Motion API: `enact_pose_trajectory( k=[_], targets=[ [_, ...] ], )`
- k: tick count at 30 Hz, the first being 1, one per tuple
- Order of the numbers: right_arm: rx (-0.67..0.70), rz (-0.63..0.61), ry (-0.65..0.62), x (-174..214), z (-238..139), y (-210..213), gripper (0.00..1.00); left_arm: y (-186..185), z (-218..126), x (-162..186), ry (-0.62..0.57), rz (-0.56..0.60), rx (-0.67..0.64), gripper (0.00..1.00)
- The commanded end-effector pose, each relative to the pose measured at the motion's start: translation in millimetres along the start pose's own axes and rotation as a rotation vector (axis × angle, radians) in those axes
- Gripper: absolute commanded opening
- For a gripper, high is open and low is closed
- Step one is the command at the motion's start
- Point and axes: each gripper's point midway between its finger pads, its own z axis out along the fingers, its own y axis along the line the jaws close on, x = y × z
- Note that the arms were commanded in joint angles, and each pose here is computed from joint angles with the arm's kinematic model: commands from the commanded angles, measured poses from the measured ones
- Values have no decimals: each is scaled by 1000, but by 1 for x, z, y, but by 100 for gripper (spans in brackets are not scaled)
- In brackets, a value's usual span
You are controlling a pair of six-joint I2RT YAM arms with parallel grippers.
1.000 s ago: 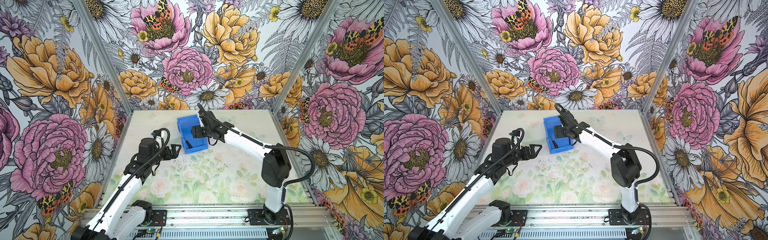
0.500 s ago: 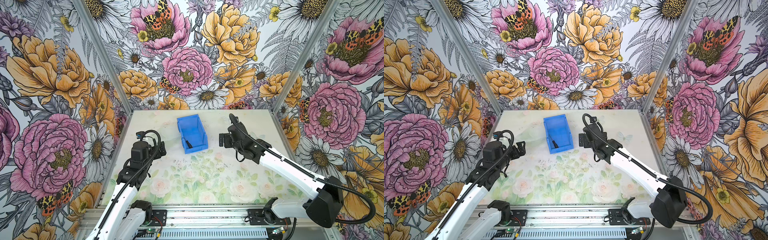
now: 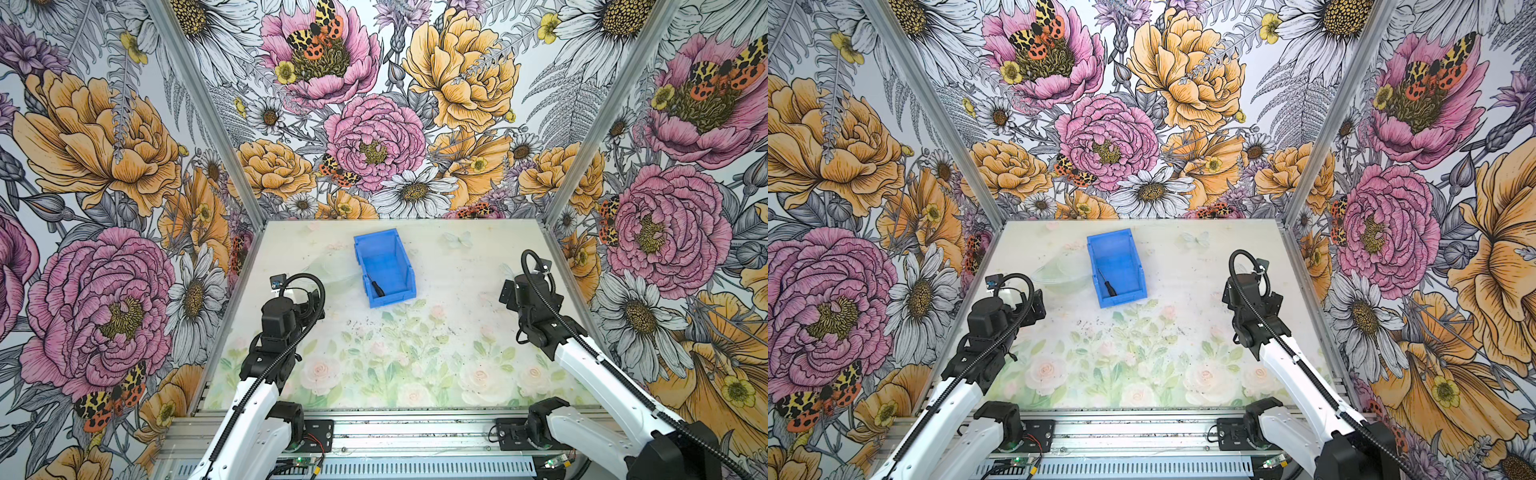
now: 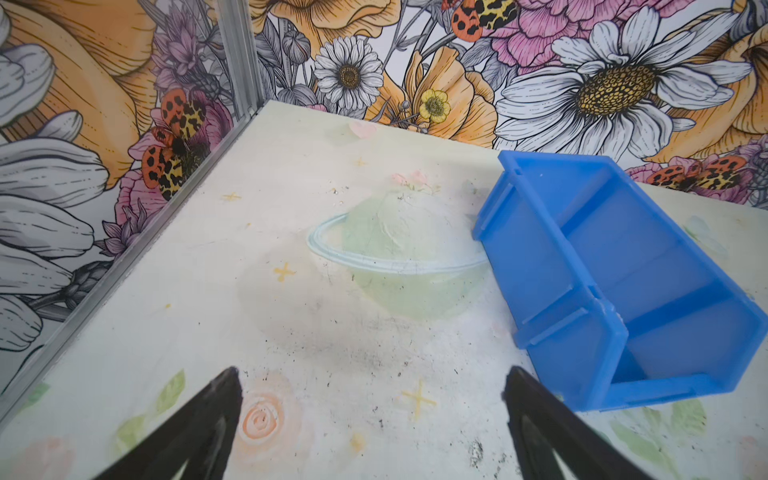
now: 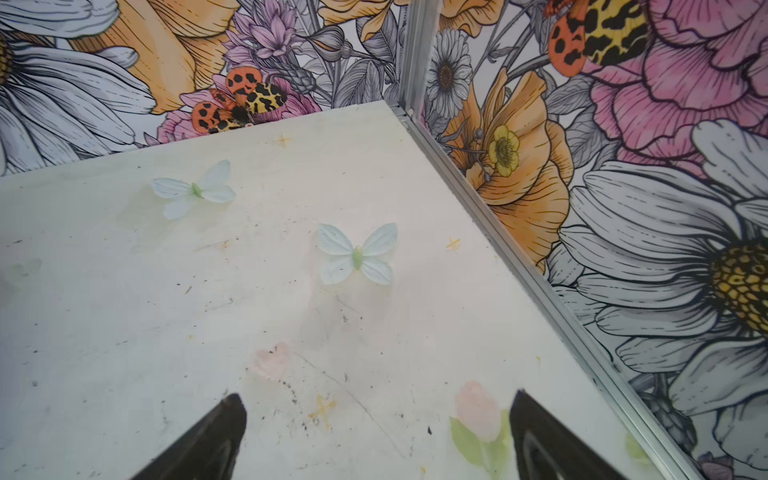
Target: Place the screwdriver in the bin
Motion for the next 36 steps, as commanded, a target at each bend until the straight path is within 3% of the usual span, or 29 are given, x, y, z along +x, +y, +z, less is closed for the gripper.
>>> enact_pose_trajectory(
  k=[1,8,21,36],
  targets=[
    [-74,-8,-111,-16,11,5,100,0,8,-22,-112,59,5,99],
    [-108,-82,-145,-11,44,15,100,21,45,-11,-87,62,-69,99],
    [-136,-101,-173,-11,89,34,99,15,88,2,-125,58,-5,99],
    [-208,-76,-247,-13,99,34,99,4,119,12,-139,85,64,99]
  ],
)
